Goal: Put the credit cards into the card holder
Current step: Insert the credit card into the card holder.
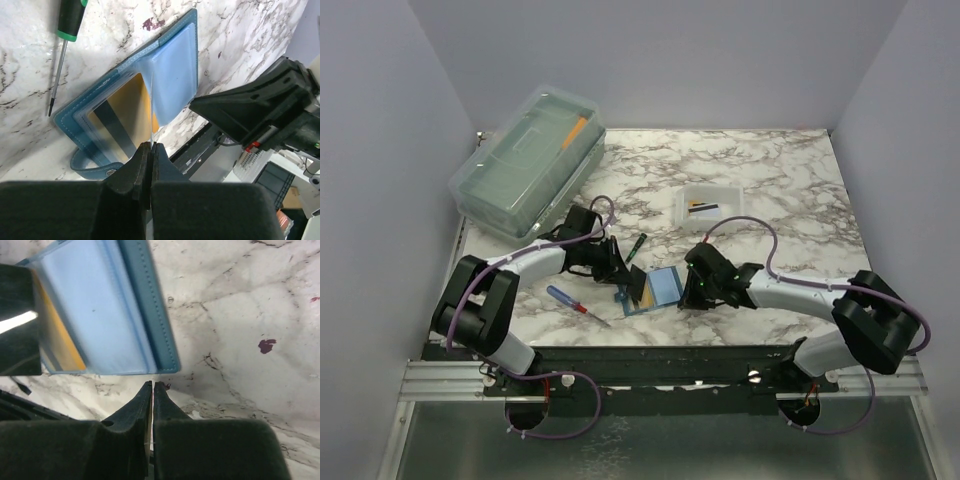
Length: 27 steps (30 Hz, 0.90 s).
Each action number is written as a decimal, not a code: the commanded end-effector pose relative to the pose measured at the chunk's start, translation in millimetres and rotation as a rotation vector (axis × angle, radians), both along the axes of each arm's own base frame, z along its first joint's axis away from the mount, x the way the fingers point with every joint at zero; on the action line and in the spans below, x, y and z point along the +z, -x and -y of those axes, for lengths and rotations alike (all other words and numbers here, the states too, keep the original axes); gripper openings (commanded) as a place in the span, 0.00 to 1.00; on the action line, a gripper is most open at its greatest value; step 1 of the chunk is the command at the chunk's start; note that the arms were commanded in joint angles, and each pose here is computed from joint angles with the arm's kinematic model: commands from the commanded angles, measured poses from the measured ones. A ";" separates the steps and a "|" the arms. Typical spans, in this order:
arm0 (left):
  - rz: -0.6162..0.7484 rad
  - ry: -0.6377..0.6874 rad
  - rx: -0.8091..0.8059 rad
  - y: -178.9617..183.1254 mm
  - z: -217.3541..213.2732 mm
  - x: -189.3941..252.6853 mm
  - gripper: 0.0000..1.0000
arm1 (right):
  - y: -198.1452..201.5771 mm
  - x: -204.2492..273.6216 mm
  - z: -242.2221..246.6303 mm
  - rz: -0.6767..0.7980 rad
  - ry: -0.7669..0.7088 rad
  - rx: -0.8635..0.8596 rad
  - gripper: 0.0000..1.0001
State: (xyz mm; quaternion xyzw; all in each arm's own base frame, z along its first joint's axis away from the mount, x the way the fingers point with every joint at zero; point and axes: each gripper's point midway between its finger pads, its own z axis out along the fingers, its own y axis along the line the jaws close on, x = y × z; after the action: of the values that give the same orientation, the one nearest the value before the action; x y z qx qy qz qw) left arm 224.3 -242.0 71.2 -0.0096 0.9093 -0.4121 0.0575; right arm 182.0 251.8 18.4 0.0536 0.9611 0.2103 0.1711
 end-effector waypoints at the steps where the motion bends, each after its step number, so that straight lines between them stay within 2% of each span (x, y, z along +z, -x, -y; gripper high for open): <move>1: -0.014 0.067 0.064 0.6 9.9 0.0 0.00 | -0.3 15.4 2.3 0.063 -0.014 0.053 0.11; 5: -0.031 0.107 0.072 11.3 14.6 -1.8 0.00 | -16.2 30.5 -0.6 0.119 -0.029 0.068 0.16; 11: -0.011 0.140 0.069 18.4 15.8 -2.9 0.00 | -37.2 29.6 -12.6 0.118 -0.074 0.119 0.23; 18: 0.023 0.167 0.067 20.9 15.4 -6.3 0.00 | -49.9 10.2 -17.5 0.107 -0.101 0.119 0.23; 27: 0.069 0.184 0.043 25.0 20.2 -6.5 0.00 | -47.6 -3.6 -17.8 0.077 -0.113 0.130 0.20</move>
State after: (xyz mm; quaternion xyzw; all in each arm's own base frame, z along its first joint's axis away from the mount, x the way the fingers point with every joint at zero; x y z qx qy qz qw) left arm 199.9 -254.8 56.7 -0.0431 0.8757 -0.4740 0.0810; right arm 232.8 269.1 23.6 0.0032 0.9419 0.2714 0.1977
